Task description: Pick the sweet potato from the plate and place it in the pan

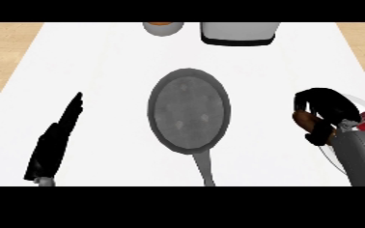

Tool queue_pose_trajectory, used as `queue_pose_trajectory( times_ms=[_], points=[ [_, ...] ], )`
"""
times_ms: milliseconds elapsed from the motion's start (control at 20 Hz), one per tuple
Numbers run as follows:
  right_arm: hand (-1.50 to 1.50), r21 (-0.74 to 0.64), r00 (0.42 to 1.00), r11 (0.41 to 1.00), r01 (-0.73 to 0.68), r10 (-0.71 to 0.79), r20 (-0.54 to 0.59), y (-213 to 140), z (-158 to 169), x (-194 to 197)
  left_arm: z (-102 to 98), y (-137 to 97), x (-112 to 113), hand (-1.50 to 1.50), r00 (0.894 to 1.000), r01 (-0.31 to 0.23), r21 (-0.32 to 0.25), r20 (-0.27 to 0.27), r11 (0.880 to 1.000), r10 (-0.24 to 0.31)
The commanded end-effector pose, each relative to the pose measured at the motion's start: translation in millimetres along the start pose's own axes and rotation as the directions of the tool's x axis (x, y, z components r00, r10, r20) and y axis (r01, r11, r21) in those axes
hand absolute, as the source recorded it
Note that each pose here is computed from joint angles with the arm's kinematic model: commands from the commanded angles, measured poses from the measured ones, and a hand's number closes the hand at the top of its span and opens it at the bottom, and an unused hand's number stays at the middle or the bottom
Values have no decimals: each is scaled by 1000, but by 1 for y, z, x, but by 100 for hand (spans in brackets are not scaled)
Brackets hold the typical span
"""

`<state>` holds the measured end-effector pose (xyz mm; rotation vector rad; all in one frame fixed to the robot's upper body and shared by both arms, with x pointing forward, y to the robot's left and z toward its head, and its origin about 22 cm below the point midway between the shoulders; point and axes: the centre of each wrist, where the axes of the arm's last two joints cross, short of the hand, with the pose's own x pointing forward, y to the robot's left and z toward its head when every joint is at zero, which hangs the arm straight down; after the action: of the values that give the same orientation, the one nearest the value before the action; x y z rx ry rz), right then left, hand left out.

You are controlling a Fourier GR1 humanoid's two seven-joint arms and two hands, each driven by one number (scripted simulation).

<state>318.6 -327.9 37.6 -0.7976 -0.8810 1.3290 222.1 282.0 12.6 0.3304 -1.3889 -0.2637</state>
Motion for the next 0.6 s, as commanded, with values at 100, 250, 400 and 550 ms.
queue_pose_trajectory(
  times_ms=[100,250,400,550],
  points=[
    [150,-382,966,919,98,3,257,-72,6,13,3,-2,-6,0,1000,2,-1,-6,1000,-2],
    [150,-517,916,831,206,23,402,-88,13,31,1,10,-10,0,1000,7,7,-8,1000,-7],
    [150,-547,877,803,238,65,477,-95,19,49,-3,-7,11,0,1000,-11,18,6,1000,11],
    [150,-532,838,792,299,48,543,-101,15,91,-3,-14,5,0,1000,4,3,0,1000,-4]
  ],
)
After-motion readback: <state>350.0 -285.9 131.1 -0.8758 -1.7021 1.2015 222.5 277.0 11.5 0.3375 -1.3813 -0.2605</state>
